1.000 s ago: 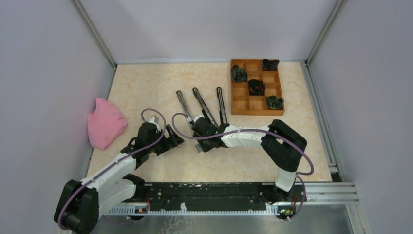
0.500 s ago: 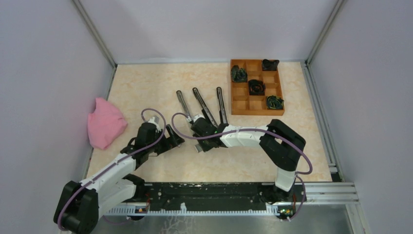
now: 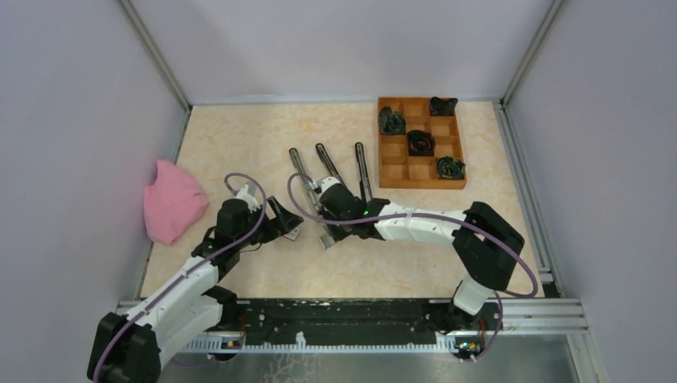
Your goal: Load the staples into the stapler
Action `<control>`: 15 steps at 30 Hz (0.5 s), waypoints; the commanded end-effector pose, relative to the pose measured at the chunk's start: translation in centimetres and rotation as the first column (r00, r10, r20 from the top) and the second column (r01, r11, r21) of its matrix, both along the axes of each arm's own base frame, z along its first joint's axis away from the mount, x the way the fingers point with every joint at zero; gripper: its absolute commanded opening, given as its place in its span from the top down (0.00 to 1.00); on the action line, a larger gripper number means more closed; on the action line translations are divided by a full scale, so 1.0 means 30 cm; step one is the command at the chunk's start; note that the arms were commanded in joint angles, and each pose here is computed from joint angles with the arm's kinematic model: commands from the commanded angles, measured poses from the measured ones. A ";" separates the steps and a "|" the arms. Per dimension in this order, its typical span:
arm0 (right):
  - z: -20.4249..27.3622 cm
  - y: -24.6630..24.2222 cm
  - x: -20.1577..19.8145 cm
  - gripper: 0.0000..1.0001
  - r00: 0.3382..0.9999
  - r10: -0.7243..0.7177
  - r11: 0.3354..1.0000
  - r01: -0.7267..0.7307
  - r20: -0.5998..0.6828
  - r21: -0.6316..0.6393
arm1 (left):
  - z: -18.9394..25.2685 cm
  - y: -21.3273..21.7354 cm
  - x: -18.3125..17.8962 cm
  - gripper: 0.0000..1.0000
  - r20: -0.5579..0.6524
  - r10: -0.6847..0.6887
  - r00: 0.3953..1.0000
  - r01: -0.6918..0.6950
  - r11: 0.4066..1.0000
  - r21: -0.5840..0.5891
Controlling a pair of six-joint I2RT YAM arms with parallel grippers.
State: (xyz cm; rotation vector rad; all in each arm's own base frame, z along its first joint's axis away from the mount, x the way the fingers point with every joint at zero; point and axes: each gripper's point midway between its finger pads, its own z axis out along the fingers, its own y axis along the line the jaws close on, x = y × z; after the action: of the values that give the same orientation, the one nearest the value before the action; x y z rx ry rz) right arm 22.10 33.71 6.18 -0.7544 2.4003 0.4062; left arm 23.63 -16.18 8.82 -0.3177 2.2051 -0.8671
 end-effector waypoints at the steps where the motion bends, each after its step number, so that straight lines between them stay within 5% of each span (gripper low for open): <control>1: 0.153 0.024 0.035 1.00 0.999 0.014 0.985 -0.023 0.049 0.173 | 0.159 -0.045 0.042 0.03 0.156 -0.056 0.986 0.068 0.995 -0.076; 15: 0.416 0.009 0.038 1.00 0.983 0.144 0.786 -0.183 0.112 0.591 | 0.469 -0.185 0.010 0.06 0.469 -0.255 0.846 0.384 0.901 -0.203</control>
State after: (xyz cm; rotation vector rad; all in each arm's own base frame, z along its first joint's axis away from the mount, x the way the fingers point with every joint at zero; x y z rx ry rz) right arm 23.47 32.31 12.71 -0.6280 2.1959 0.8889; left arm 24.31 -20.12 17.97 -0.0419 1.9025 -1.1858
